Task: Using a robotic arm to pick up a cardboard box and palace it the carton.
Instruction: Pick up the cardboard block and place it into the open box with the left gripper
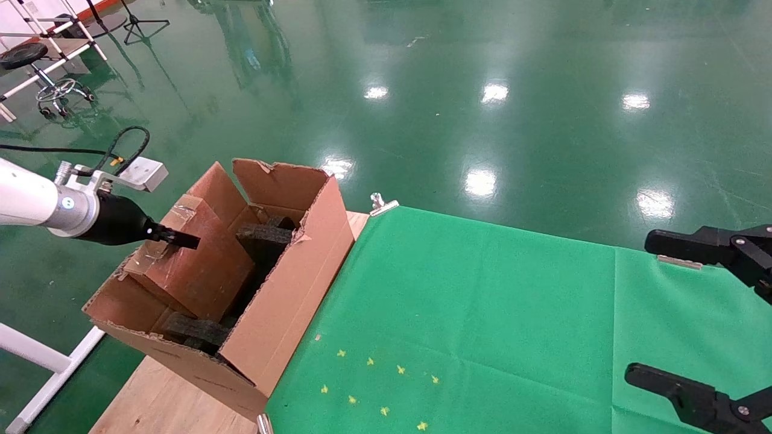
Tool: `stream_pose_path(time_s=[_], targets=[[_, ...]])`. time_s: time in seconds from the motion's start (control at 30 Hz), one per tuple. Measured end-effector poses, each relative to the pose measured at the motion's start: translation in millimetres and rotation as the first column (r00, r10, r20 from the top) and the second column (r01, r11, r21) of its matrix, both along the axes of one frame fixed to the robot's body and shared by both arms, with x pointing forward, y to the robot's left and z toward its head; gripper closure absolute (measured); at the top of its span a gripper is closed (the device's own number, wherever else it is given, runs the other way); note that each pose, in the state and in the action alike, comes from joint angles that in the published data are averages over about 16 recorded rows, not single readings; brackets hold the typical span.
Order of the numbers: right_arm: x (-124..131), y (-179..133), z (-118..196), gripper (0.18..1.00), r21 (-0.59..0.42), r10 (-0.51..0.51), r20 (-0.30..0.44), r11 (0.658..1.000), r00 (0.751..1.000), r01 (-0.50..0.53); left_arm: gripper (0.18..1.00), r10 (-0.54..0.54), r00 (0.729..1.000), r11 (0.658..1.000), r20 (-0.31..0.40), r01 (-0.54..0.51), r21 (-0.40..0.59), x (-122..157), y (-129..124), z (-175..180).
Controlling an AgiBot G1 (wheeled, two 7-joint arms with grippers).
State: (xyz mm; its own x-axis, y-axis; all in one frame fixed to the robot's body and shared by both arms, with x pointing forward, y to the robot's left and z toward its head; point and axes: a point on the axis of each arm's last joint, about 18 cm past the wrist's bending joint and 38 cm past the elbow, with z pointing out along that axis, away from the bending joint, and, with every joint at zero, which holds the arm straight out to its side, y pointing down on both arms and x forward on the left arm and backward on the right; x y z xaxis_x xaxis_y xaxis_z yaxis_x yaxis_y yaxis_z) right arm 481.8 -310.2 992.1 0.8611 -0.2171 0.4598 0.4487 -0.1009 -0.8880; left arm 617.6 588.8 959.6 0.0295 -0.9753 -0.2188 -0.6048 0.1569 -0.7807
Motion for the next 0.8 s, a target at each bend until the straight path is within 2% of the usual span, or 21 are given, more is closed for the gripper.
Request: stream_pose_path(time_s=[0.4, 0.8], targets=[[0.0, 0.0, 0.0, 0.178, 0.000, 0.000, 0.000, 1.000, 1.000, 0.000, 0.860, 0.039, 0.998, 0.999, -0.043, -0.038, 0.027, 9.7, -5.9, -10.9], [0.0, 0.0, 0.0, 0.178, 0.000, 0.000, 0.000, 1.000, 1.000, 0.000, 0.862, -0.013, 1.000, 0.994, 0.004, 0.012, 0.107, 18.5, -13.9, 17.9]])
